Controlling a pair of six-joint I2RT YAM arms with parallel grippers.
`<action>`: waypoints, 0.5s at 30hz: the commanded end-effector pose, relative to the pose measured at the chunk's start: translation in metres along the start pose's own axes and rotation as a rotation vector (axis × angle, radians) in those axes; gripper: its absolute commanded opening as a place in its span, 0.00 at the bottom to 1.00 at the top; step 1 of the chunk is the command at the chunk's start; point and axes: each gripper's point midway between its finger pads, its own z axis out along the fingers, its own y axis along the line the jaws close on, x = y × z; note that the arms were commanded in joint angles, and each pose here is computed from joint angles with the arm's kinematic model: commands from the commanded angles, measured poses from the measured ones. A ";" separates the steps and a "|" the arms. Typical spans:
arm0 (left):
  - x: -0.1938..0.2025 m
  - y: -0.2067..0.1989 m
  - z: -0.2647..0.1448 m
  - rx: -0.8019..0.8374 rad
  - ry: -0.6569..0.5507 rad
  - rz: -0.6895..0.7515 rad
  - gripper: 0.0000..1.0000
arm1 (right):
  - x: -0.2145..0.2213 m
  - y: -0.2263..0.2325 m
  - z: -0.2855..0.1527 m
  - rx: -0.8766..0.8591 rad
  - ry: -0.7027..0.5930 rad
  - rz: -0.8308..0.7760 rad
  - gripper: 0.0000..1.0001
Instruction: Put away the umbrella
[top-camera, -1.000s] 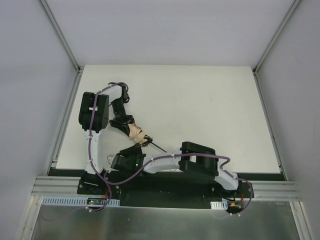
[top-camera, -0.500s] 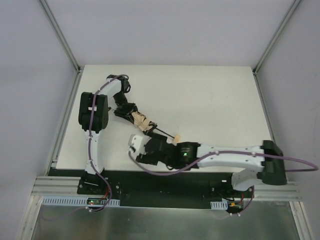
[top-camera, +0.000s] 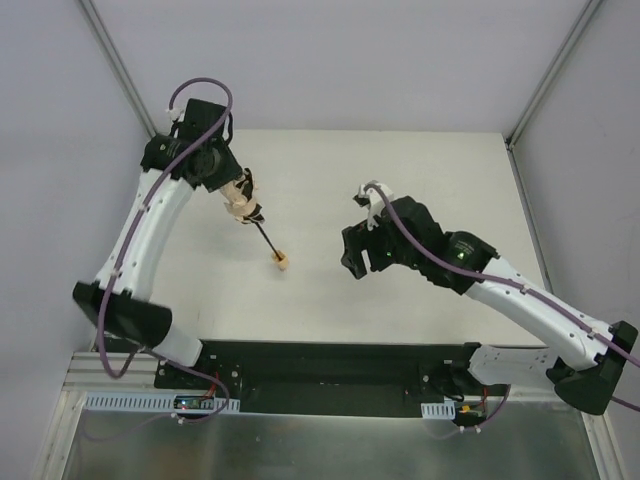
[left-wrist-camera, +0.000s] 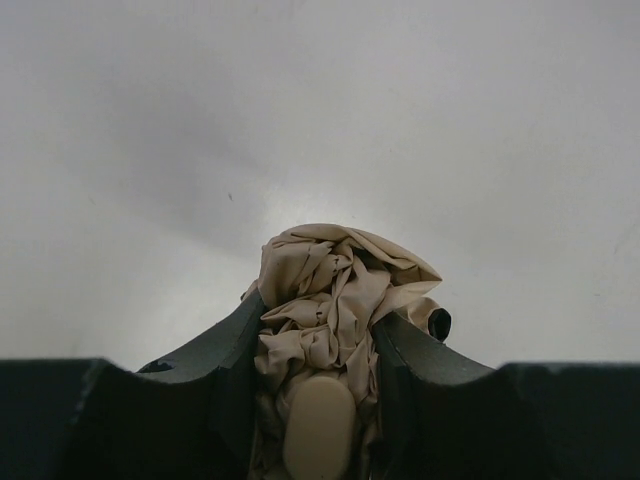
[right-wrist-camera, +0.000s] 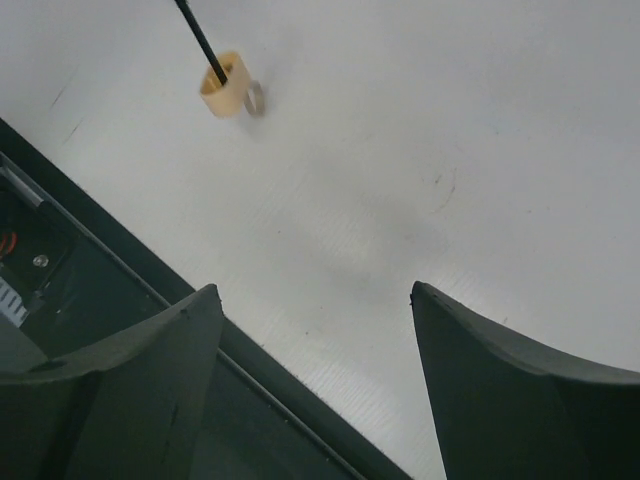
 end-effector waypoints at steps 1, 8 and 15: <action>-0.023 0.021 -0.080 -0.069 -0.414 0.401 0.00 | -0.010 0.002 -0.036 -0.111 0.005 0.148 0.79; 0.031 0.053 -0.081 -0.163 -0.580 0.396 0.00 | -0.019 -0.013 -0.045 -0.140 -0.014 0.251 0.79; 0.103 0.089 0.011 -0.308 -0.547 0.246 0.00 | -0.008 -0.024 -0.048 -0.139 -0.006 0.292 0.79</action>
